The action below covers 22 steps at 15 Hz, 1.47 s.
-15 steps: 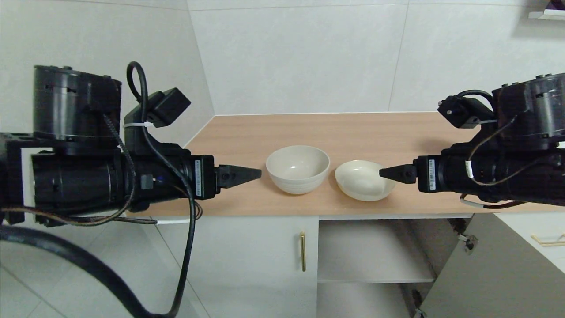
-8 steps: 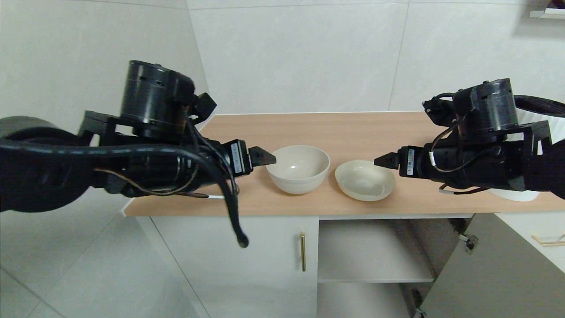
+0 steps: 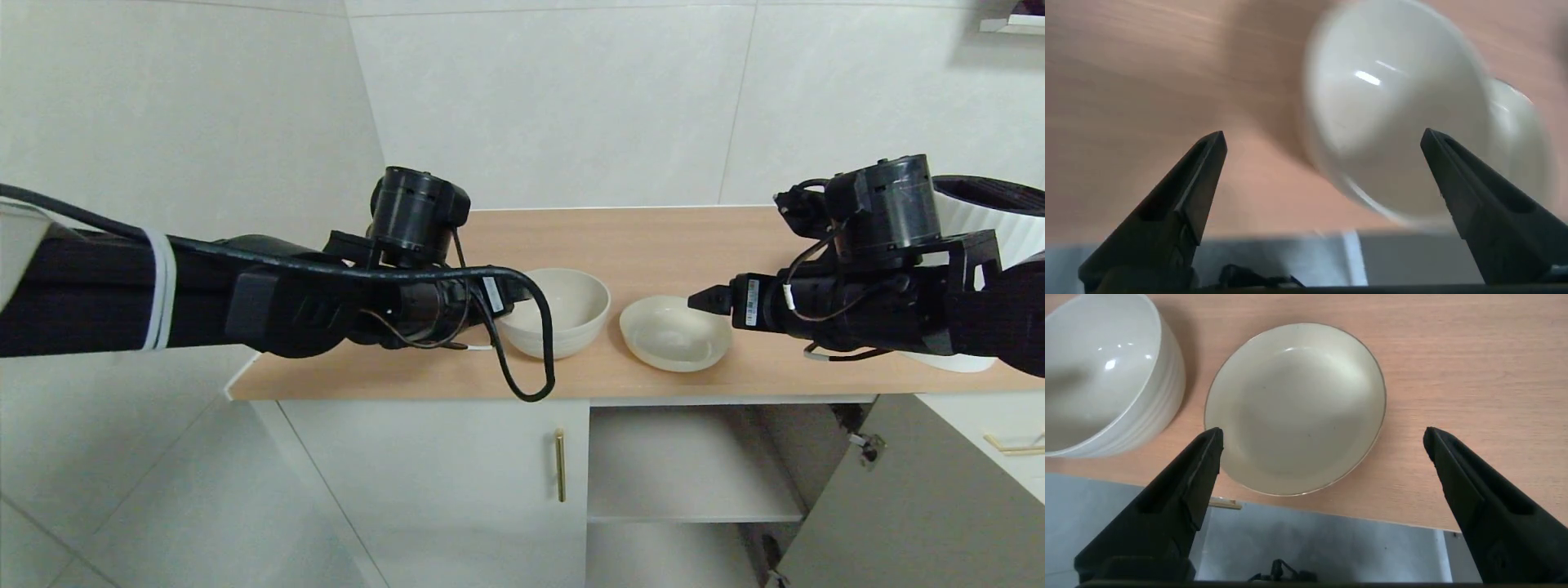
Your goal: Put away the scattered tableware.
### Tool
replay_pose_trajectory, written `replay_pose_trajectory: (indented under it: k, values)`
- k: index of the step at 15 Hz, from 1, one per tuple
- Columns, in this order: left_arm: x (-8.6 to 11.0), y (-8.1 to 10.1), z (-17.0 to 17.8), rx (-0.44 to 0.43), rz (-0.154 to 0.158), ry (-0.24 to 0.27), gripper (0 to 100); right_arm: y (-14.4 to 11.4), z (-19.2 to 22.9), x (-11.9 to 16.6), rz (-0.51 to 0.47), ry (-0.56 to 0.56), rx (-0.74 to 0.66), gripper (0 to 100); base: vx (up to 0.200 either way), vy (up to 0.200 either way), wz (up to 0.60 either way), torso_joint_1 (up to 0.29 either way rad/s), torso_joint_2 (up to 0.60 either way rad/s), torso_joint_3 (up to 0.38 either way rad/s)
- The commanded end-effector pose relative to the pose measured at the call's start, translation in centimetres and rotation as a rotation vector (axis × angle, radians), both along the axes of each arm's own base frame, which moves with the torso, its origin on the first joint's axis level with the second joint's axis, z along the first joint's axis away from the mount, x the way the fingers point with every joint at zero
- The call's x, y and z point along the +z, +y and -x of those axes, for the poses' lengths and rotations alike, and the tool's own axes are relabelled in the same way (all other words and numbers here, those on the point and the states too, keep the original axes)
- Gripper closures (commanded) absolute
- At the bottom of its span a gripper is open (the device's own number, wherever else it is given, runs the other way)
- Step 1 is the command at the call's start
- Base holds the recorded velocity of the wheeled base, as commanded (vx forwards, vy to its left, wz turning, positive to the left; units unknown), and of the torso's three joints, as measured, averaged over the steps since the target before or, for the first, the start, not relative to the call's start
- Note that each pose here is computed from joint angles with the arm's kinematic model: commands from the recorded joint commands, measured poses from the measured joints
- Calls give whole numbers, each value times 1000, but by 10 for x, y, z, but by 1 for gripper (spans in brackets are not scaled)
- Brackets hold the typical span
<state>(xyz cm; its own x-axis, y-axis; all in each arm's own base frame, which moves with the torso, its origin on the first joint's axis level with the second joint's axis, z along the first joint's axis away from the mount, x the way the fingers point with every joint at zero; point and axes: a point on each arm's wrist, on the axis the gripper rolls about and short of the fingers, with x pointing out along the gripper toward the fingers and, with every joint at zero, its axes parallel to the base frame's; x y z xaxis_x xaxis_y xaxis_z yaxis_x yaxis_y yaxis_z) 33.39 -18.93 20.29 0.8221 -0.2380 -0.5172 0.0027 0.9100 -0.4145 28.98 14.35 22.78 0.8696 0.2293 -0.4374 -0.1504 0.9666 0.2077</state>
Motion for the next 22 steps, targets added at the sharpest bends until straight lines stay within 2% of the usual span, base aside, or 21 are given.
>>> replay_pose_trajectory:
  k: [1,3,6,7,12,16,22]
  values:
    - [-13,-1,-12,20,-14,21,0,0,1,1,-1,-3,1,0,0,0,0,0,0,0]
    - [-17,0,-16,26,-19,29,0,0,1,2,-3,-4,0,0,0,0,0,0,0,0]
    - [-14,0,-15,26,-14,19,0,-1,2,2,-3,-6,1,0,0,0,0,0,0,0]
    - [-14,0,-15,26,-14,19,100,-1,2,2,-3,-6,1,0,0,0,0,0,0,0]
    - [-12,1,-12,24,-14,16,100,-1,2,3,-3,-7,1,0,0,0,0,0,0,0]
    - [-1,4,-5,21,-1,-5,100,1,-2,-1,3,2,-1,0,0,0,0,0,0,0]
    - [16,9,20,-19,7,-30,100,16,-41,-35,121,32,-163,0,0,0,0,0,0,0]
